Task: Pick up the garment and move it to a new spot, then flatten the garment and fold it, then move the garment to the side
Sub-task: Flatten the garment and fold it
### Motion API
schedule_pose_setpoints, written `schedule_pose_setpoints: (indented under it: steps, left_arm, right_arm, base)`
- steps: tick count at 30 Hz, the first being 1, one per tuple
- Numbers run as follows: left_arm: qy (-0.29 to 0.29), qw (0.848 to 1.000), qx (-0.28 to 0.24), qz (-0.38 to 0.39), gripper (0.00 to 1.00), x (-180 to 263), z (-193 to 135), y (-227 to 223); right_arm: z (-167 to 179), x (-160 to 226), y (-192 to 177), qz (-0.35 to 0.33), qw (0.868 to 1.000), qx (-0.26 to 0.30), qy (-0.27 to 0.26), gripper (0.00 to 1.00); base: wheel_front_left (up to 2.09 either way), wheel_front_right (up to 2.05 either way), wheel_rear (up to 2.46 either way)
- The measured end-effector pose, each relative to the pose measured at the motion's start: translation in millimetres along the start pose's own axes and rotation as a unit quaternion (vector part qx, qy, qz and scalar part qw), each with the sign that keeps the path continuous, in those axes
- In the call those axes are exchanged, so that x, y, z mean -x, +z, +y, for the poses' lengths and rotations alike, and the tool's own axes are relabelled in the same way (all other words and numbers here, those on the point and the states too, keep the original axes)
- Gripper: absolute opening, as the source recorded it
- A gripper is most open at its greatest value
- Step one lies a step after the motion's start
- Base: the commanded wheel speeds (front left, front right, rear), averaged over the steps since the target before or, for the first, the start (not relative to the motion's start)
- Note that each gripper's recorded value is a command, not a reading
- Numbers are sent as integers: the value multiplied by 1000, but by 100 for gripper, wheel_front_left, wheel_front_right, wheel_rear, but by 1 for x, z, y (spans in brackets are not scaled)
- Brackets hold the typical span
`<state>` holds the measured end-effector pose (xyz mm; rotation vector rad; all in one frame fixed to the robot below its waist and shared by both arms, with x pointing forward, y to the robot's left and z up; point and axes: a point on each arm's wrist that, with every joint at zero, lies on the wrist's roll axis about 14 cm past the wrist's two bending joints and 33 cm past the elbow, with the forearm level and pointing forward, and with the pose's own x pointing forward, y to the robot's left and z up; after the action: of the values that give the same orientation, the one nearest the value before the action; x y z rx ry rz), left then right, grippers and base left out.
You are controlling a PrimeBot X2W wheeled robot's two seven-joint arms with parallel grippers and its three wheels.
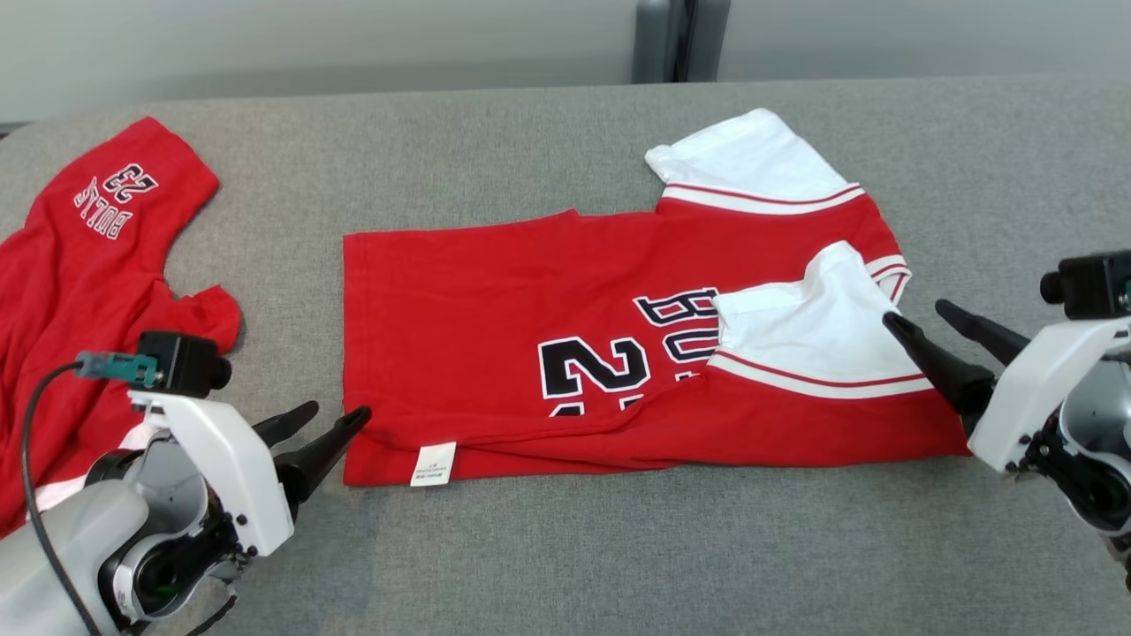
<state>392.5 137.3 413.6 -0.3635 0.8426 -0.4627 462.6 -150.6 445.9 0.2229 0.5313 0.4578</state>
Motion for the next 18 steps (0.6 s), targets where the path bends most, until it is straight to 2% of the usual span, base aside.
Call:
schedule_pose_setpoints:
  steps: [7, 14, 18]
  left_arm:
    - [28, 998, -5, -61, 100, 15, 1, 2]
    - [34, 998, 1, -55, 100, 19, -8, -26]
    - [55, 997, -12, -50, 100, 18, -2, -32]
  right_arm:
    - [-8, 27, -17, 0, 999, -21, -26, 100]
    - [-19, 46, -38, 13, 998, -31, -55, 100]
    - [-16, 47, -43, 21, 998, -33, -57, 100]
  base:
    - [0, 0, 0]
    - [0, 0, 0]
    - [0, 0, 0]
